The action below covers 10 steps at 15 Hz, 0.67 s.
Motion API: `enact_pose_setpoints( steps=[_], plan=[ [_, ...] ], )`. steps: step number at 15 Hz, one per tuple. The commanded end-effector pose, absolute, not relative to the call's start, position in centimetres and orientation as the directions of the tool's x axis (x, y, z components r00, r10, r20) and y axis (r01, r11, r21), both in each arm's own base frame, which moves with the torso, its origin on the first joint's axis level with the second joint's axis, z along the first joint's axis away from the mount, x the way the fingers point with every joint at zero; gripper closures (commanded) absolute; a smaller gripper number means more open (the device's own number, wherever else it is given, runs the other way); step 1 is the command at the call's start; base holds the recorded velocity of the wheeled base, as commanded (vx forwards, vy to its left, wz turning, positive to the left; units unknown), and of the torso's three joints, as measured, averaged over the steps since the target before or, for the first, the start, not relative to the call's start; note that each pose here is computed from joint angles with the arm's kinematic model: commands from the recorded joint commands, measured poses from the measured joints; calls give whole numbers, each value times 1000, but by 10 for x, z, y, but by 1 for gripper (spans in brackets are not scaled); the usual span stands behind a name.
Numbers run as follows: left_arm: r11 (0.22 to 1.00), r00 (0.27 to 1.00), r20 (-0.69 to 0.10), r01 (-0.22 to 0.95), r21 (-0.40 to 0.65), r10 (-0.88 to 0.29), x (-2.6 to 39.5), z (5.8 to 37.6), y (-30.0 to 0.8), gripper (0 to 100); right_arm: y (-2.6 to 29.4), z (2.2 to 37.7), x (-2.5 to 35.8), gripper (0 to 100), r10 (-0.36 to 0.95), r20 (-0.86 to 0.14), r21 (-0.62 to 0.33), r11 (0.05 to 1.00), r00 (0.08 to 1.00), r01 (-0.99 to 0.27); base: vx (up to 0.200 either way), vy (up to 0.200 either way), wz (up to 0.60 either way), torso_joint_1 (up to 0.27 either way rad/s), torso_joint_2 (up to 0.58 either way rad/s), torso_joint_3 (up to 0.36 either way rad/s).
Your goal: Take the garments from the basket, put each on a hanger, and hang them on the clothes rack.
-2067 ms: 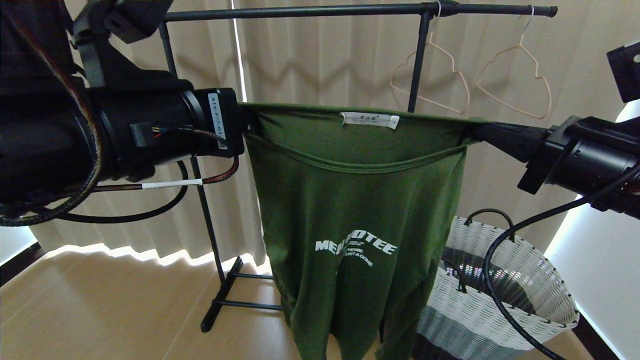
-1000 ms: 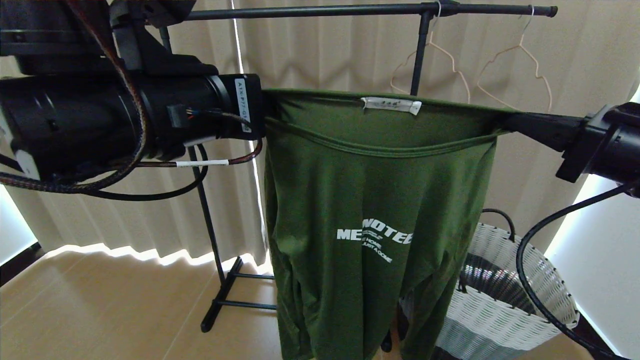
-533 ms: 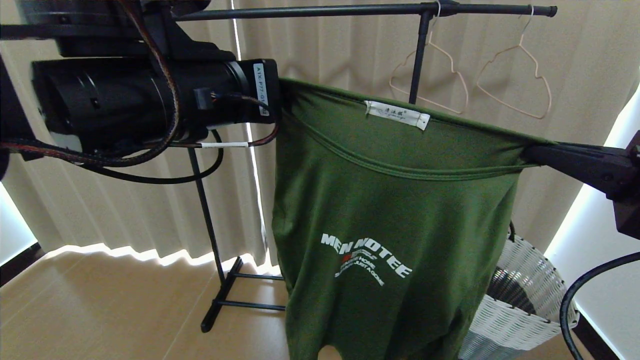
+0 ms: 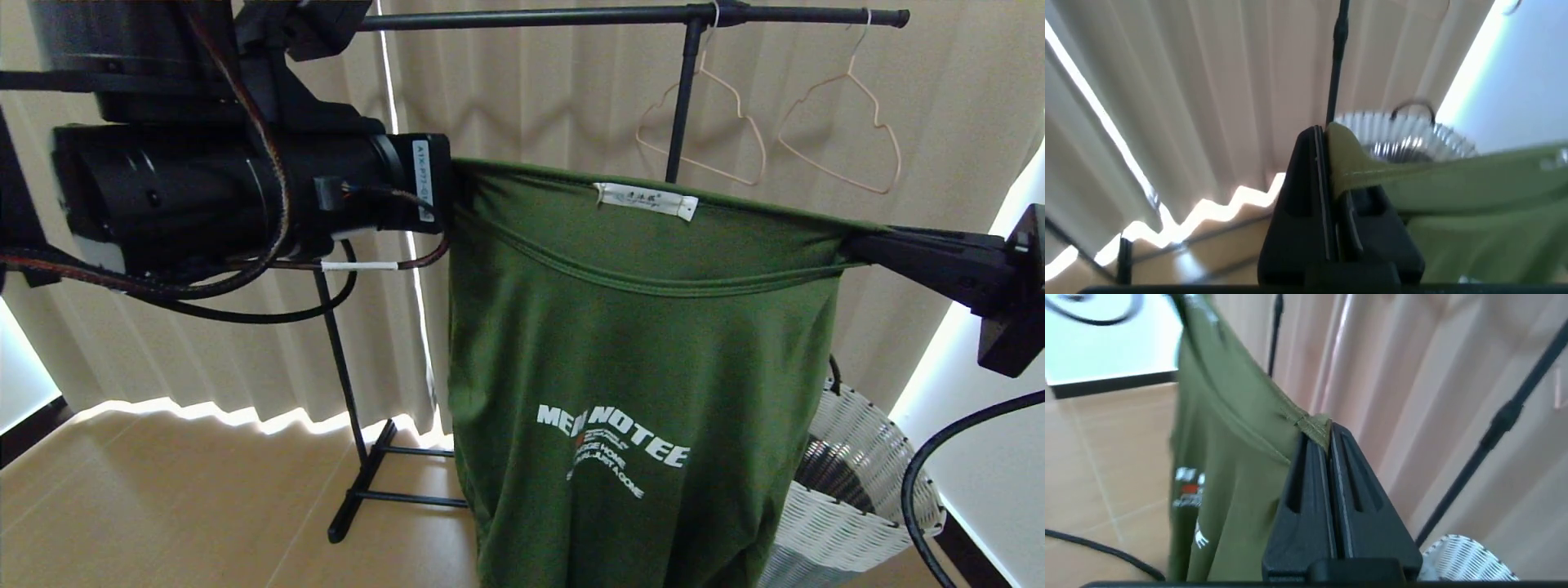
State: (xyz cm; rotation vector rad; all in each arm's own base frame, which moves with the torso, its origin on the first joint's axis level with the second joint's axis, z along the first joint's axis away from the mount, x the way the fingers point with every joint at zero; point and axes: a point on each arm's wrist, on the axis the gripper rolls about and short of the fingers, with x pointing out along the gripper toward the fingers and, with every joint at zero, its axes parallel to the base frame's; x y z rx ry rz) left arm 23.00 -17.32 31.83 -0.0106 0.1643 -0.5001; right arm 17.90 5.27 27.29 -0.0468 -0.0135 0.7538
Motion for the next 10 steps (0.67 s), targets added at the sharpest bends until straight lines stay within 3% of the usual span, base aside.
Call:
enact_pose_setpoints(
  steps=[1, 5, 10],
  plan=[
    [875, 858, -181, 481, -46, -481, 212, 323, -160, 100, 56, 276, 201, 100, 674, -13, -43, 738, 739, -674, 0, 0, 0, 0, 0, 0],
    [861, 833, -236, 507, -36, -500, 197, 314, -157, 100, 64, 291, 239, 100, 674, 9, -51, 738, 739, -673, 0, 0, 0, 0, 0, 0],
    [820, 788, -255, 571, -35, -560, 175, 306, -164, 100, 72, 297, 257, 100, 684, 44, -19, 730, 728, -684, 0, 0, 0, 0, 0, 0]
  ],
)
